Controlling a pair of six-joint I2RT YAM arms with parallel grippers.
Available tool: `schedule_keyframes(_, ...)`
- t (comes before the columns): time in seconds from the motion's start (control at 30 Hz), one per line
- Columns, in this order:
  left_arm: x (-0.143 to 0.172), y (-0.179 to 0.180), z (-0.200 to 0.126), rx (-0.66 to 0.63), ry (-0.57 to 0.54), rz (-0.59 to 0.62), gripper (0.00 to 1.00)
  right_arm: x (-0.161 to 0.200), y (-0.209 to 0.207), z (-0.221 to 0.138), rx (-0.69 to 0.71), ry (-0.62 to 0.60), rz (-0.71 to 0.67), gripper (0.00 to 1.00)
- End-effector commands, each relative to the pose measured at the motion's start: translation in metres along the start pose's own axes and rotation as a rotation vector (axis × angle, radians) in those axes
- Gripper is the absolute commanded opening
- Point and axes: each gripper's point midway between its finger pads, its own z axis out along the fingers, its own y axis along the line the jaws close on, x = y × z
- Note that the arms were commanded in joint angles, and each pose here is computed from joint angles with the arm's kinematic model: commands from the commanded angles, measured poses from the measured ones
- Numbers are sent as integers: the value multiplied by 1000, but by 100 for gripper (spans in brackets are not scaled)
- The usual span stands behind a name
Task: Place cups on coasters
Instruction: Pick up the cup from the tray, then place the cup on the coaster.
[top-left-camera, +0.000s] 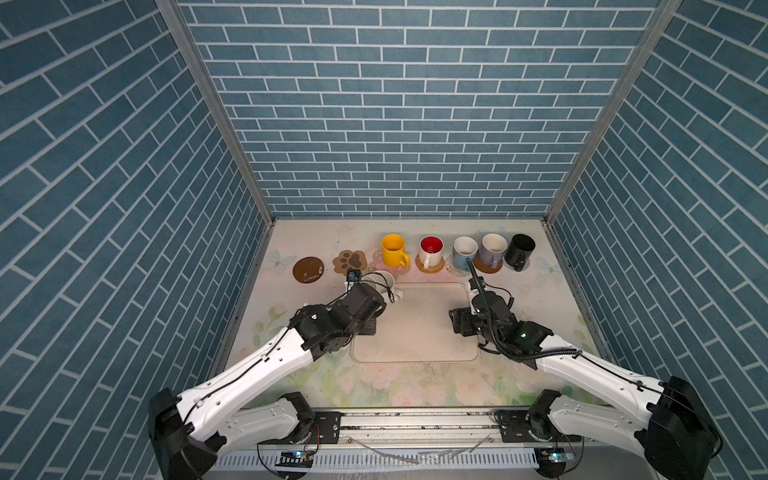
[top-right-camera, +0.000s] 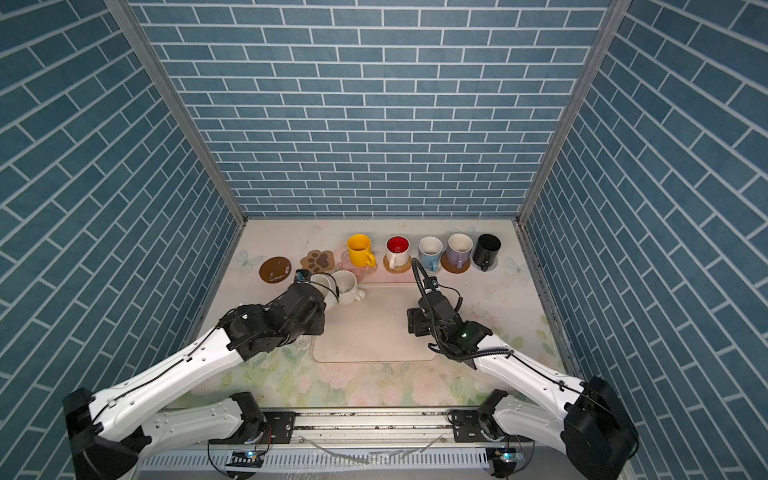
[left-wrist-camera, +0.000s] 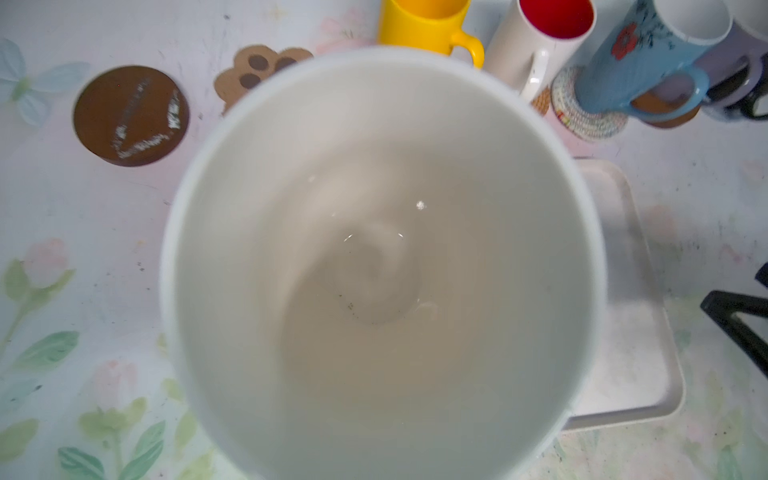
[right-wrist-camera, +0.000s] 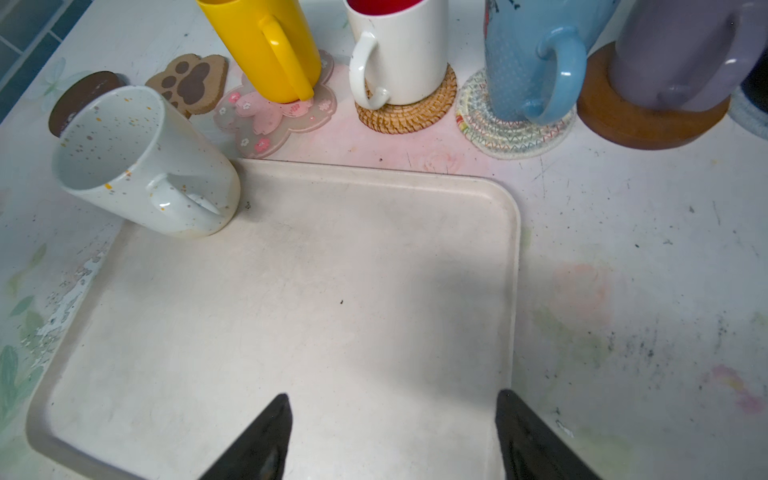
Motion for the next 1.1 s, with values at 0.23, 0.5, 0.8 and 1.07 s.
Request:
schedule_keyframes(0.23, -70, 48, -13, -81, -47, -73, 0, -64, 25, 15, -83, -46, -16, 80)
schedule_keyframes(0.5, -119, 64, 20, -96, -31, -110, 0, -94, 29, 40, -106, -45, -12, 80)
schedule_keyframes(0.8, -156, 64, 92, -122, 15, -79, 0, -102, 33, 67, -124, -22, -55, 79)
schedule_keyframes(1.07, -172, 69, 142, -159, 36, -67, 0, -90, 30, 74, -126, -30, -83, 78)
